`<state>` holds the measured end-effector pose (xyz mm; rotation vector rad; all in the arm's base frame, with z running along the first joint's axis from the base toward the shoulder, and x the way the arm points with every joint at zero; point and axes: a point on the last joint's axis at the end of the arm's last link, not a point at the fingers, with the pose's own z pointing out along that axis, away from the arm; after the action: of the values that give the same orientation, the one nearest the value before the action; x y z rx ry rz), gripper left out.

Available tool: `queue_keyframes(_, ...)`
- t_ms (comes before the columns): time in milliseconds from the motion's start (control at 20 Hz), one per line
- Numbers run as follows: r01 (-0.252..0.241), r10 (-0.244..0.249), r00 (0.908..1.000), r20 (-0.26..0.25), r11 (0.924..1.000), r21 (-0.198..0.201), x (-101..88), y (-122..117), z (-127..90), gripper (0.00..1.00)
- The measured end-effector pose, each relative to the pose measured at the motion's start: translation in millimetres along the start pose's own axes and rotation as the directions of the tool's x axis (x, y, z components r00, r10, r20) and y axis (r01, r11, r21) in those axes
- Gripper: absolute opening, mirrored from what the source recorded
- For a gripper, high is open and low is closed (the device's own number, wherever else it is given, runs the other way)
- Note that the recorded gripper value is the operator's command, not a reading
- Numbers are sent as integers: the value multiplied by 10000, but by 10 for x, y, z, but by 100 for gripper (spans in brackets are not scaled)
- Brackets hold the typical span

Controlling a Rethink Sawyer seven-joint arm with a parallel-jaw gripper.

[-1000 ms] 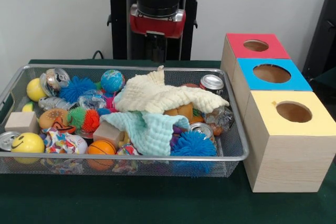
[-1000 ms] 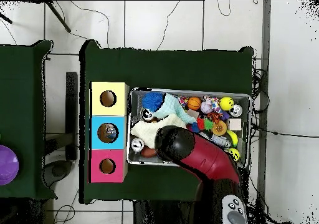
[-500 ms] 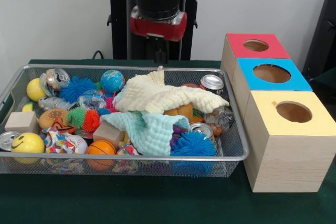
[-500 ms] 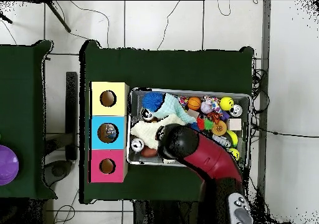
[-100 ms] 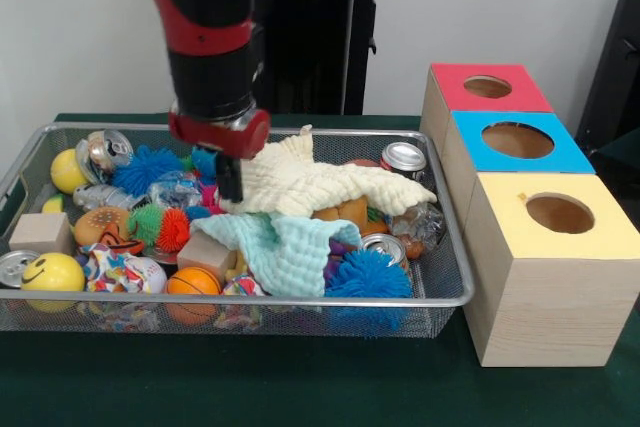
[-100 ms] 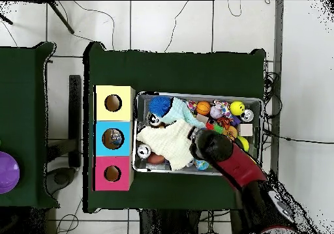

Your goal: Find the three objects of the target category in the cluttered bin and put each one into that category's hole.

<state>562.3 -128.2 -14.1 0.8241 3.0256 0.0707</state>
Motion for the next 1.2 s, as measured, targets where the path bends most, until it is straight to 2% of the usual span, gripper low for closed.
queue_keyframes(200,117,-117,9999,75,9999,7,81,-47,241,0)
queue_keyframes(400,417,-417,9991,34,9991,-10,154,59,305,0)
queue_keyframes(600,663,-663,9977,113,9978,-3,166,177,268,0)
queue_keyframes(900,859,-859,9960,232,9963,7,142,229,190,0)
queue_keyframes(1200,1125,-1125,9936,42,9936,-79,105,246,-27,0)
